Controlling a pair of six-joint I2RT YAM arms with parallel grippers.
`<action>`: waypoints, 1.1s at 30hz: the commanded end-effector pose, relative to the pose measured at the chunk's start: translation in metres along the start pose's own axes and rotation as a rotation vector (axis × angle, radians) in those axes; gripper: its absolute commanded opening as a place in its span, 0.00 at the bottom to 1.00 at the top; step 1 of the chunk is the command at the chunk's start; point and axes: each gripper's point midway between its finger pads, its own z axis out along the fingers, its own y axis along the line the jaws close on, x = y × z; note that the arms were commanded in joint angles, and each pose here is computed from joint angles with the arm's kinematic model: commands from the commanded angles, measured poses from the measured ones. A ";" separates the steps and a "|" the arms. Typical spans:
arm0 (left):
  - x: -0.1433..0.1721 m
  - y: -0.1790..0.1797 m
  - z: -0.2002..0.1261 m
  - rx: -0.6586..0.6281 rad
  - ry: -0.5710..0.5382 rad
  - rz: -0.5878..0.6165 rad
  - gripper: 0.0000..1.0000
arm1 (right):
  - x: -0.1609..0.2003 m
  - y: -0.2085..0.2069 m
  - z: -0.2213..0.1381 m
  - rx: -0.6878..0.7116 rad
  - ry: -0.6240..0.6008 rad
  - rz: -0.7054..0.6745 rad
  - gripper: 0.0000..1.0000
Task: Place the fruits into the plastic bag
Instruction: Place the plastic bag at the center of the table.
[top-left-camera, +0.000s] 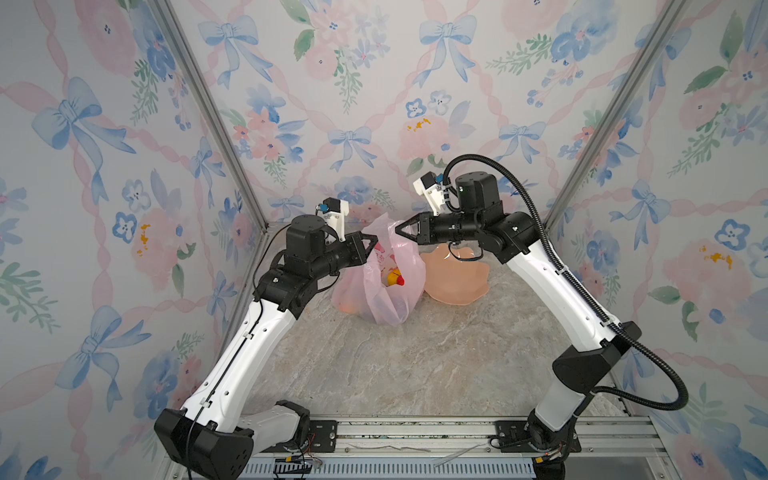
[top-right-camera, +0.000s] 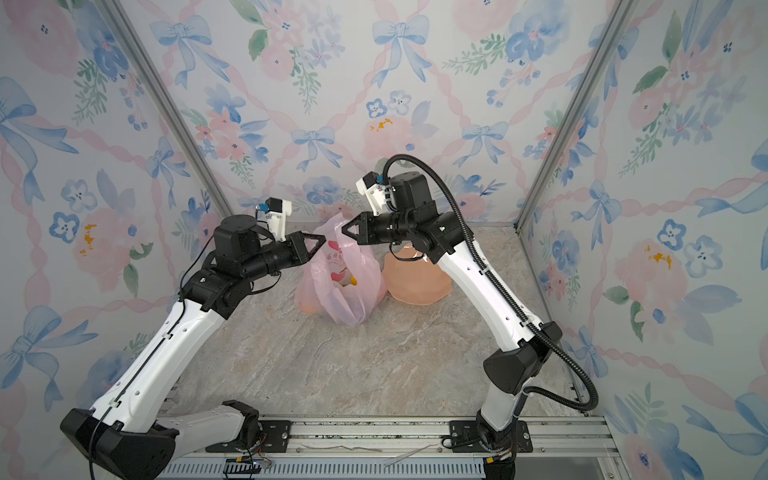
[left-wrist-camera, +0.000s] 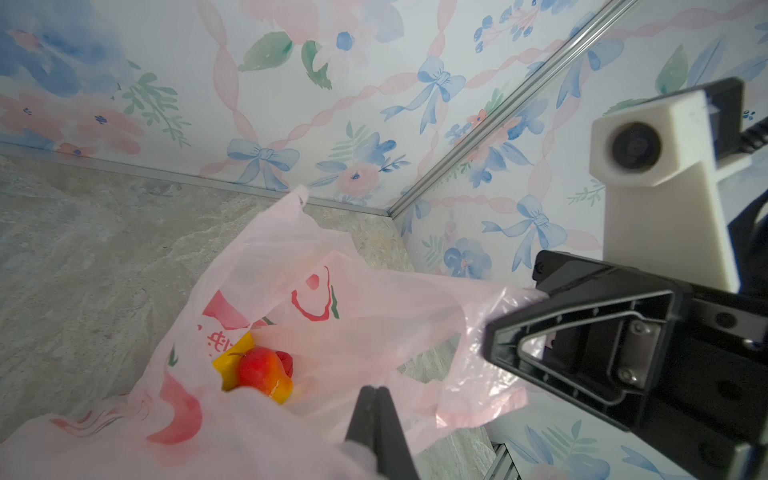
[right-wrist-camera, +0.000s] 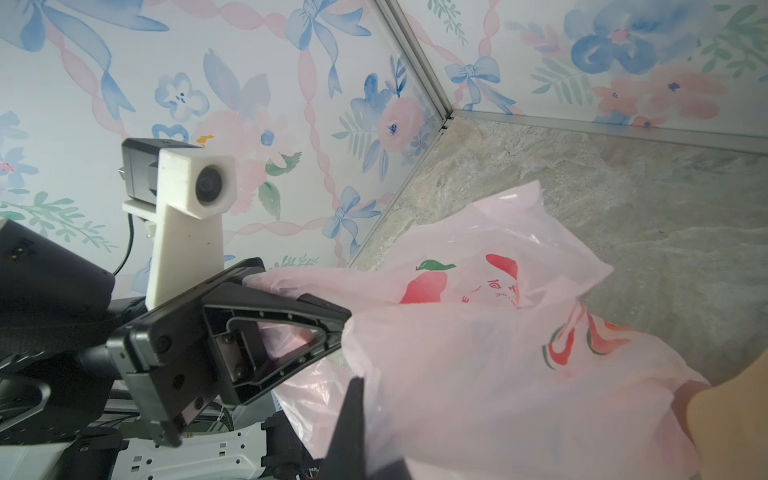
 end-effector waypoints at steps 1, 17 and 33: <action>0.001 -0.002 0.014 0.029 -0.011 0.017 0.00 | -0.010 0.007 -0.016 -0.036 -0.058 0.001 0.00; 0.040 -0.009 0.049 0.084 0.081 -0.001 0.38 | 0.002 -0.044 -0.012 0.037 -0.059 0.111 0.43; 0.035 0.025 -0.038 -0.253 0.129 0.162 0.98 | 0.025 -0.068 -0.109 0.392 -0.046 0.048 0.81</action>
